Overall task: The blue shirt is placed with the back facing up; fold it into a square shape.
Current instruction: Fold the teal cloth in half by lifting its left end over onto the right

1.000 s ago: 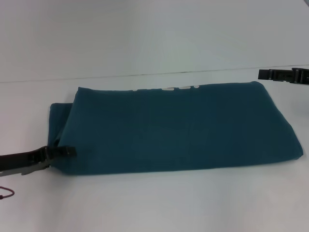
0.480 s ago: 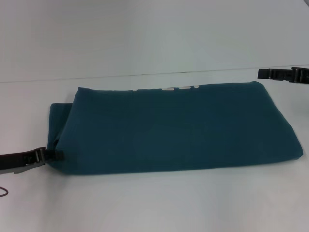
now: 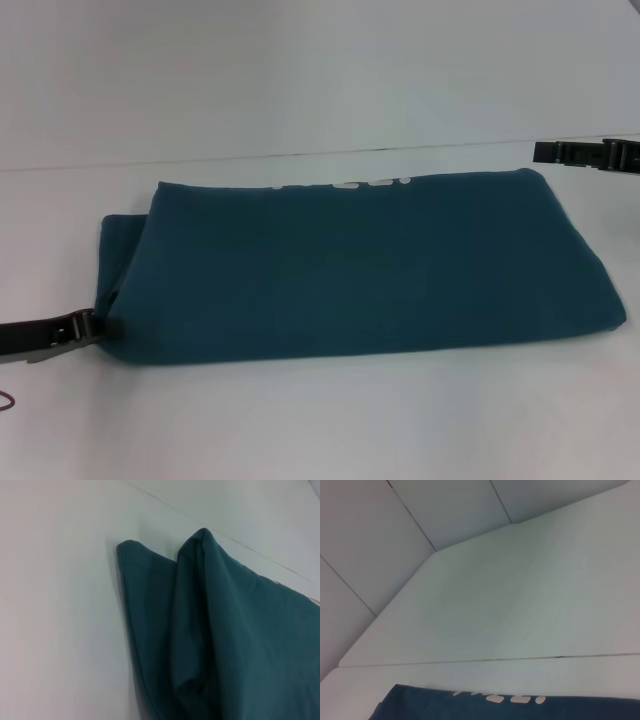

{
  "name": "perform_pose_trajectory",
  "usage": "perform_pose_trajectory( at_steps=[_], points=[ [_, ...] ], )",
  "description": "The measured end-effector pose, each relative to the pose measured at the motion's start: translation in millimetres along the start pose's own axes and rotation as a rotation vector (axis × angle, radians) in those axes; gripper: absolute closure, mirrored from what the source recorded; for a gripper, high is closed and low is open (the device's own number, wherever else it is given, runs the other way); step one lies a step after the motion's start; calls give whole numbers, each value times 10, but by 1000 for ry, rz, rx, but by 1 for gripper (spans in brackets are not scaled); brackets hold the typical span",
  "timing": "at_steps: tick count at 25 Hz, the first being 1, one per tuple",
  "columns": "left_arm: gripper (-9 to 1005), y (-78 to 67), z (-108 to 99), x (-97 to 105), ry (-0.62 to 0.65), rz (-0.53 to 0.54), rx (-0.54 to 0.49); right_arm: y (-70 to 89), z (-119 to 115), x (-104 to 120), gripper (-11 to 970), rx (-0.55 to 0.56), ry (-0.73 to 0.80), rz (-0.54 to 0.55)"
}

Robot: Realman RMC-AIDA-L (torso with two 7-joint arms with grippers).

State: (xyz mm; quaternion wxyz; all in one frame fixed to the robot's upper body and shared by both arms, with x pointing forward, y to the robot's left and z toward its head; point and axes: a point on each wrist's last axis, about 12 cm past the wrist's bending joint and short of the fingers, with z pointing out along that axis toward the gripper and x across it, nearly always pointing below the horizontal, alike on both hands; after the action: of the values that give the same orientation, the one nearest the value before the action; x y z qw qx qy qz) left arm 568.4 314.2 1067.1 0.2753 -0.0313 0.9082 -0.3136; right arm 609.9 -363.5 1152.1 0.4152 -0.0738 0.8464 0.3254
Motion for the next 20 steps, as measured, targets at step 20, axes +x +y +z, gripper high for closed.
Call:
perform_pose_trajectory(
  at_steps=[20],
  points=[
    [957,580,-736,82,-128,-82,-127,171,289,-45,185,-28,-18,-2]
  ],
)
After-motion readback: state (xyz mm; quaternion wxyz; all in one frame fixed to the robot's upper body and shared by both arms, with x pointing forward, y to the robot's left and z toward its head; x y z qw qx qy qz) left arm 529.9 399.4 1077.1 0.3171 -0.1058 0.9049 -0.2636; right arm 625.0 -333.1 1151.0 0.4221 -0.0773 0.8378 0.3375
